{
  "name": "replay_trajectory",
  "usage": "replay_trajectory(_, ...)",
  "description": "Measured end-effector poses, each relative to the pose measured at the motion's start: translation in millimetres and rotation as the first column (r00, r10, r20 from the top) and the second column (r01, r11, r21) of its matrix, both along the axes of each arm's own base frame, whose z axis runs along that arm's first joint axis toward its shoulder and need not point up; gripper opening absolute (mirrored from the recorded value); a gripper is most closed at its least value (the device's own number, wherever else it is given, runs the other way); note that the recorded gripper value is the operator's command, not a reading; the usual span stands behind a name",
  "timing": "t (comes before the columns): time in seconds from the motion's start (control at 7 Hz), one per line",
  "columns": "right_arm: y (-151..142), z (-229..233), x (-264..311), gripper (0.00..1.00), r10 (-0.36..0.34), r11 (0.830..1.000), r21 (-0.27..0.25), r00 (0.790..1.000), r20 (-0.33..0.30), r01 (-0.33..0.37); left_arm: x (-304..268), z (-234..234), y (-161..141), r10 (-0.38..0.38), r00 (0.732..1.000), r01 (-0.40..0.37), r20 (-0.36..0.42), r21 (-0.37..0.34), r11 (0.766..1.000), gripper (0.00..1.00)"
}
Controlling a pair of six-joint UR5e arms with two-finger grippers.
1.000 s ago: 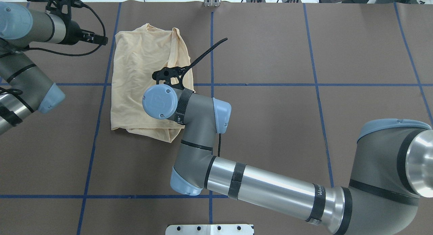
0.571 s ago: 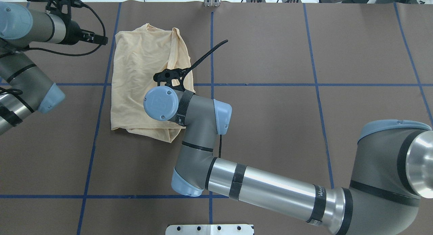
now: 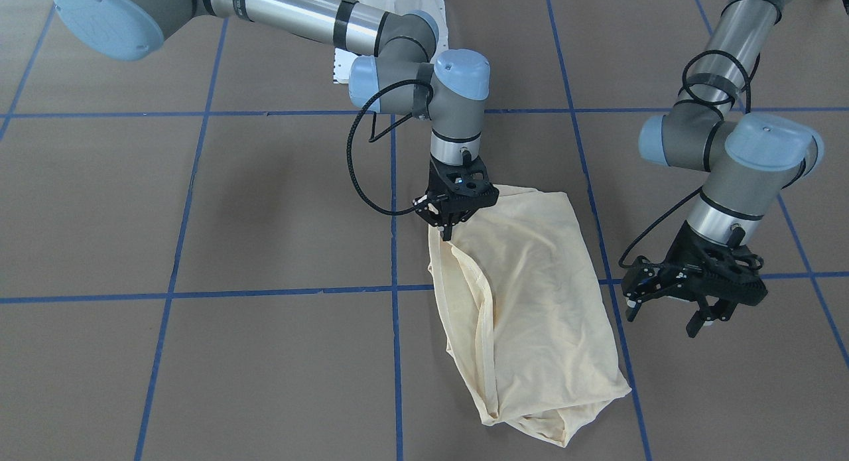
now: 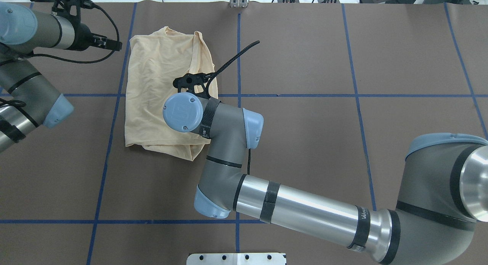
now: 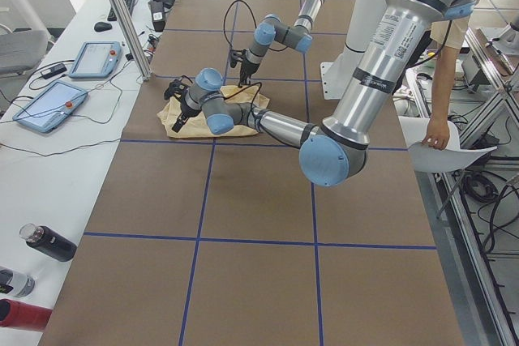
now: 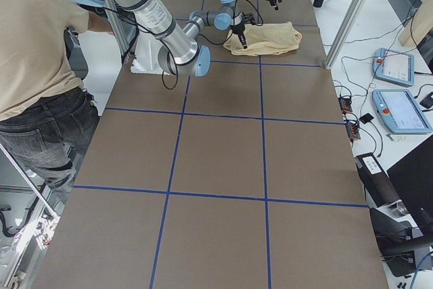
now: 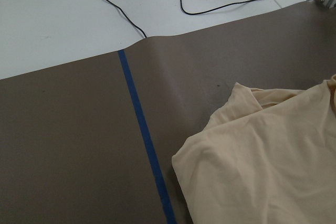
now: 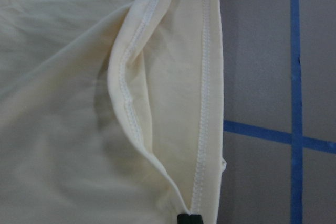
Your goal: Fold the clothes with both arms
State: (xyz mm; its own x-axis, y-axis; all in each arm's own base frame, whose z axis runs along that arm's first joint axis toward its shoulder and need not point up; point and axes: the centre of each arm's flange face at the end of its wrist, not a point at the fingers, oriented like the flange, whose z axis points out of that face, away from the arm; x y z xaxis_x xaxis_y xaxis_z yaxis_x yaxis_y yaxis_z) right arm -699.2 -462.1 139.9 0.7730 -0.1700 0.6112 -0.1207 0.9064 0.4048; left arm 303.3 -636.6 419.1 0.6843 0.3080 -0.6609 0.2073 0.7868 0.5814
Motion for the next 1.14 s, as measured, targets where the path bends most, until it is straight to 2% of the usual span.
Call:
replay_trajectory(0.14, 3.7, 28.0, 16.1, 0.00, 0.000, 1.000, -0.005, 1.000, 0.001, 0.000, 0.4, -0.2, 0.1, 0.001, 1.000, -0.001, 0.000, 0.000, 1.000, 1.00)
replay_trajectory(0.43, 30.5, 71.1, 58.4, 0.00, 0.015, 1.000, -0.022, 0.999, 0.036, -0.014, 1.0, -0.3, 0.3, 0.002, 1.000, -0.002, 0.000, 0.000, 1.000, 1.00)
replay_trajectory(0.71, 48.2, 74.8, 65.5, 0.00, 0.038, 0.998, -0.056, 0.997, 0.072, -0.034, 1.0, 0.0, 0.5, 0.002, 1.000, -0.002, 0.000, 0.000, 1.000, 1.00)
replay_trajectory(1.14, 71.1, 89.3, 90.4, 0.00, 0.034, 0.998, -0.054, 0.995, 0.097, -0.029, 1.8, -0.3, 0.7, 0.003, 1.000, -0.003, 0.000, 0.000, 1.000, 1.00)
